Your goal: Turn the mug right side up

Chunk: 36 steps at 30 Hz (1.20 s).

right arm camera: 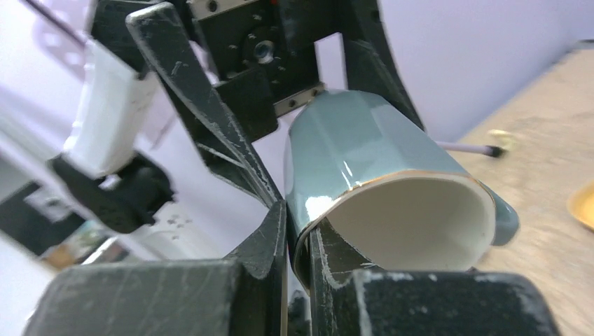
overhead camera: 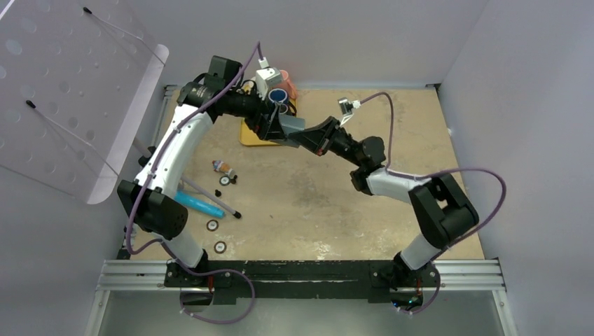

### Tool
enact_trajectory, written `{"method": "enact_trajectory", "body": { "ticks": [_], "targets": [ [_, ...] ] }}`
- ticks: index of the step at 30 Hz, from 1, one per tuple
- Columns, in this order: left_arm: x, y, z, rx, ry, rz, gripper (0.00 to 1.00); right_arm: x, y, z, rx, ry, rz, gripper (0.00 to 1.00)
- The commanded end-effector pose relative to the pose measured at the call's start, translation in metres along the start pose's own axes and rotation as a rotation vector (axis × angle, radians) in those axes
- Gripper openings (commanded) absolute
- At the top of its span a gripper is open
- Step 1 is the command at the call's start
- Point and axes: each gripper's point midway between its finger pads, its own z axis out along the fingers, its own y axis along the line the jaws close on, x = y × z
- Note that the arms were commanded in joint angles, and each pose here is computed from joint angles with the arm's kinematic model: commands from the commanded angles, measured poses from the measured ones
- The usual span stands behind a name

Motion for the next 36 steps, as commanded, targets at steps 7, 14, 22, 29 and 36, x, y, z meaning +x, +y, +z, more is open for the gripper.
{"method": "enact_trajectory", "body": {
  "ticks": [7, 14, 22, 29, 36],
  "targets": [
    [-0.002, 0.087, -0.035, -0.497, 0.055, 0.129, 1.00, -0.103, -0.057, -0.076, 0.974, 0.202, -0.676, 0.00],
    [0.024, 0.099, -0.015, -0.469, 0.148, 0.118, 1.00, -0.129, -0.101, -0.158, 1.312, 0.461, -0.653, 0.00],
    [0.012, 0.070, 0.039, -0.201, 0.064, 0.187, 0.88, -0.109, -0.127, -0.134, 1.173, 0.379, -0.587, 0.00],
    [0.021, 0.104, 0.030, -0.387, 0.139, 0.150, 0.92, -0.133, -0.154, -0.231, 1.539, 0.503, -0.527, 0.00],
    [0.033, 0.119, 0.043, -0.434, 0.152, 0.054, 0.93, -0.163, -0.183, -0.297, 1.706, 0.512, -0.438, 0.00]
  ]
}}
